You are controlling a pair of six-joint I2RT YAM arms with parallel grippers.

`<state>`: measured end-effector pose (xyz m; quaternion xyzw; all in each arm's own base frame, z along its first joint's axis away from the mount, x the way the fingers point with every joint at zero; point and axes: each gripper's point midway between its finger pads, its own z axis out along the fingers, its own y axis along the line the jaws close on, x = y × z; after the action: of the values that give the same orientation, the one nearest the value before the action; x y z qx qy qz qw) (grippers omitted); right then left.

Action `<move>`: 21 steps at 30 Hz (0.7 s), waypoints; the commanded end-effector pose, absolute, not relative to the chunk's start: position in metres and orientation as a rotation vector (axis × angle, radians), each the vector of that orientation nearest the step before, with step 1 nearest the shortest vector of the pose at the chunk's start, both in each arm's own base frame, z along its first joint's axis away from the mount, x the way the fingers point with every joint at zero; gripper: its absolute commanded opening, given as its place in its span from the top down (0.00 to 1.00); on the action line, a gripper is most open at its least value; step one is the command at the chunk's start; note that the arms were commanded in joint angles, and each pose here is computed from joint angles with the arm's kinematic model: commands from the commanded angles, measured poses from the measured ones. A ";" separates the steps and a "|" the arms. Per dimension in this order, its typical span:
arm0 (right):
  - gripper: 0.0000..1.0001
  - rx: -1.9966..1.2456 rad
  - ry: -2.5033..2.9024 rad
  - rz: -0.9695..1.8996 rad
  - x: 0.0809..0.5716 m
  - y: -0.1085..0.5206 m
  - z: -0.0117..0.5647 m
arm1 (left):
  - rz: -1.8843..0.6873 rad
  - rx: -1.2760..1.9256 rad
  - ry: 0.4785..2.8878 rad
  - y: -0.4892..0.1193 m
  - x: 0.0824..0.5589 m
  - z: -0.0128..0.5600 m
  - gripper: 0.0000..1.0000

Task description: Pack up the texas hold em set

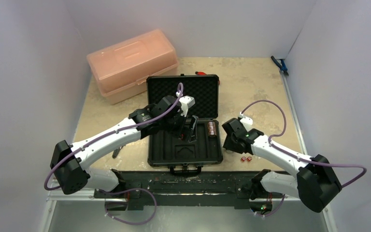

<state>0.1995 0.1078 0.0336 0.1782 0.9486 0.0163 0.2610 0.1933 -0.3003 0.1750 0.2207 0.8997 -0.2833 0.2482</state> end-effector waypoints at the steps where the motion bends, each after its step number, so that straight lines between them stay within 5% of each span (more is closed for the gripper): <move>1: 0.85 0.498 2.494 0.091 0.220 0.118 0.049 | -0.814 0.582 2.402 -0.309 0.197 0.189 0.10; 3: 0.67 0.507 2.505 0.091 0.217 0.118 0.047 | -0.813 0.582 2.405 -0.308 0.196 0.188 0.10; 6: 0.55 0.511 2.518 0.091 0.212 0.117 0.046 | -0.811 0.582 2.405 -0.307 0.196 0.188 0.10; 13: 0.37 0.523 2.536 0.078 0.203 0.111 0.045 | -0.807 0.582 2.399 -0.306 0.196 0.188 0.10; 21: 0.42 0.517 2.544 0.083 0.199 0.110 0.041 | -0.813 0.580 2.399 -0.306 0.195 0.187 0.10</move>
<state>0.1994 0.1090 0.0379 0.1882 0.9454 0.0256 0.2649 0.1938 -0.3007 0.1747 0.2204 0.8993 -0.2838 0.2493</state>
